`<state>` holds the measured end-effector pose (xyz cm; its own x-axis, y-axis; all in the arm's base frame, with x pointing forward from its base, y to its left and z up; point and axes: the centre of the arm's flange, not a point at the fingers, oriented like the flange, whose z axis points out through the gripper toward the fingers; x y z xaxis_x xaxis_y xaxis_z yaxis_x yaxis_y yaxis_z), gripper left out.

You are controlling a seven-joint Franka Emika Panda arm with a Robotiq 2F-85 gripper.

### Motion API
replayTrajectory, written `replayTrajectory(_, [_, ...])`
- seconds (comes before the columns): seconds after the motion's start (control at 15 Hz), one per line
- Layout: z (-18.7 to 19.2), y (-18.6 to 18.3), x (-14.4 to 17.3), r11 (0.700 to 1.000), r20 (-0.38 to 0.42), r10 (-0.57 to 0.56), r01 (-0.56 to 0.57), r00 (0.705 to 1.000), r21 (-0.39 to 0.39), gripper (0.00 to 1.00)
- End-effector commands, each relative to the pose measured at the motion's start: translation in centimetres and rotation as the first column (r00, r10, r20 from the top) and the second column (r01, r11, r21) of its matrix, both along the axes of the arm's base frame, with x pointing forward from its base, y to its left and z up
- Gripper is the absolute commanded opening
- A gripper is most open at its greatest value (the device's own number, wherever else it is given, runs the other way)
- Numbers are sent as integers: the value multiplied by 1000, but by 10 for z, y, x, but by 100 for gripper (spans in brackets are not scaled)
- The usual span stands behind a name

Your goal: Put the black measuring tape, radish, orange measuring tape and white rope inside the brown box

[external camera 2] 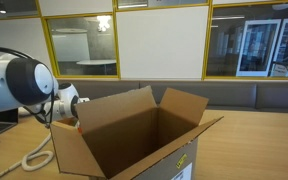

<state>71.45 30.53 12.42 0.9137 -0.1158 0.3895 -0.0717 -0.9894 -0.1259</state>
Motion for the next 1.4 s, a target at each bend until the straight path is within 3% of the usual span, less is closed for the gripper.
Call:
replayTrajectory(0.0, [-4,1,7,1000,-15,-2,2,1000,7,100])
replayTrajectory(0.13, [-9,1,7,1000,-24,-1,1,1000,-3,100])
replayTrajectory(0.27, [-11,1,8,1000,-20,6,-6,1000,-7,74])
replayTrajectory(0.4, [-10,0,12,1000,-16,4,-4,1000,-6,61])
replayTrajectory(0.87, [9,-21,13,999,3,-27,27,1000,-17,60])
replayTrajectory(1.33, [69,-64,14,996,74,-85,87,994,-24,60])
